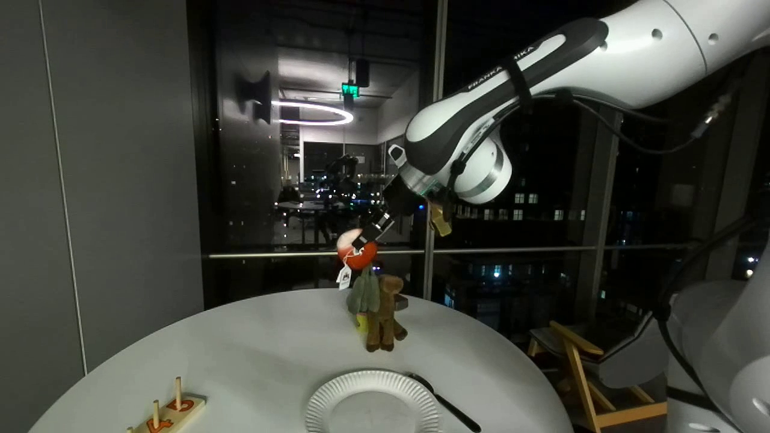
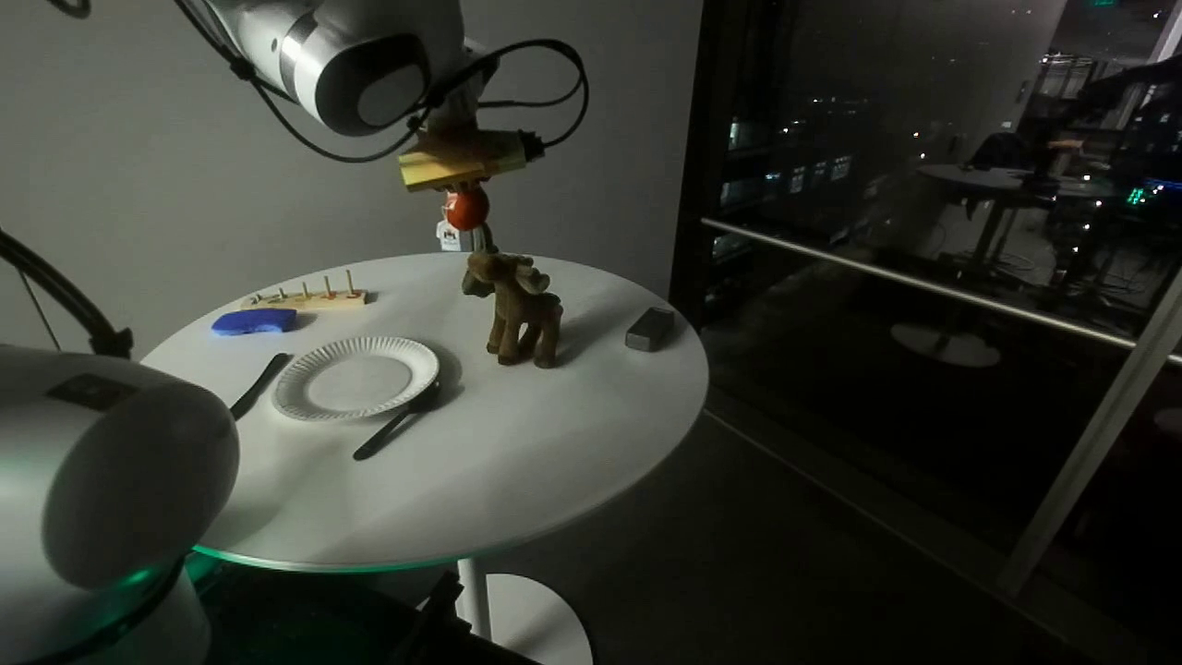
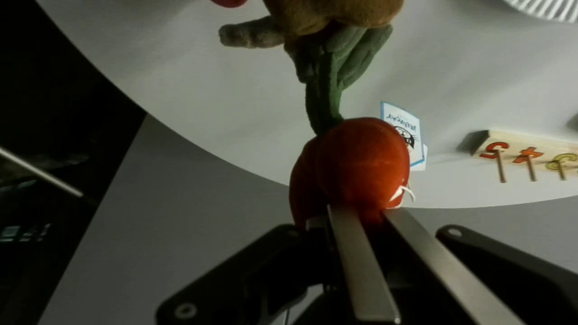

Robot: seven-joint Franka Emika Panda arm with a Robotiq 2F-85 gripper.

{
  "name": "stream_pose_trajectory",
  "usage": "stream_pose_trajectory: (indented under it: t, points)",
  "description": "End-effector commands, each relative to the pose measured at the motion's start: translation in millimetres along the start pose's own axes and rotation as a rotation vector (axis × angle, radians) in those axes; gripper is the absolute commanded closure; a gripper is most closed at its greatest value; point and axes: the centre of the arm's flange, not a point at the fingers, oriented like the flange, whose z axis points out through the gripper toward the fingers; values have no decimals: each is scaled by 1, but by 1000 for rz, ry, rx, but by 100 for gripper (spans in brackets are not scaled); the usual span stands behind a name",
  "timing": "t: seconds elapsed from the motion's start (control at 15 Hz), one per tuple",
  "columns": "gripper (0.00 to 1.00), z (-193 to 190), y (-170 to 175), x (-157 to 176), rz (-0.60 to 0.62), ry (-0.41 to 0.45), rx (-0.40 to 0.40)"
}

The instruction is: Pick the black spoon and put it to the right of the white paper plate, pick the black knife and put it to the left of the white paper plate, pick the round red toy and put it on the white plate

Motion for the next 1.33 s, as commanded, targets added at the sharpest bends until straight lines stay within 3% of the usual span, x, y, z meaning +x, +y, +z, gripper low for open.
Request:
stream_pose_trajectory:
  t: [0.0, 0.07, 0.33, 0.67, 0.93, 1.27]
  points:
    - [91, 7, -13, 1, 13, -3, -199]
    - [91, 5, -15, 2, -10, -38, -230]
    - [91, 4, -31, -6, -78, -165, -8]
    - [91, -26, -55, 0, -190, -179, 275]
    - [90, -38, -64, -4, -214, -238, 484]
    - [91, -14, -76, -15, -228, -371, 605]
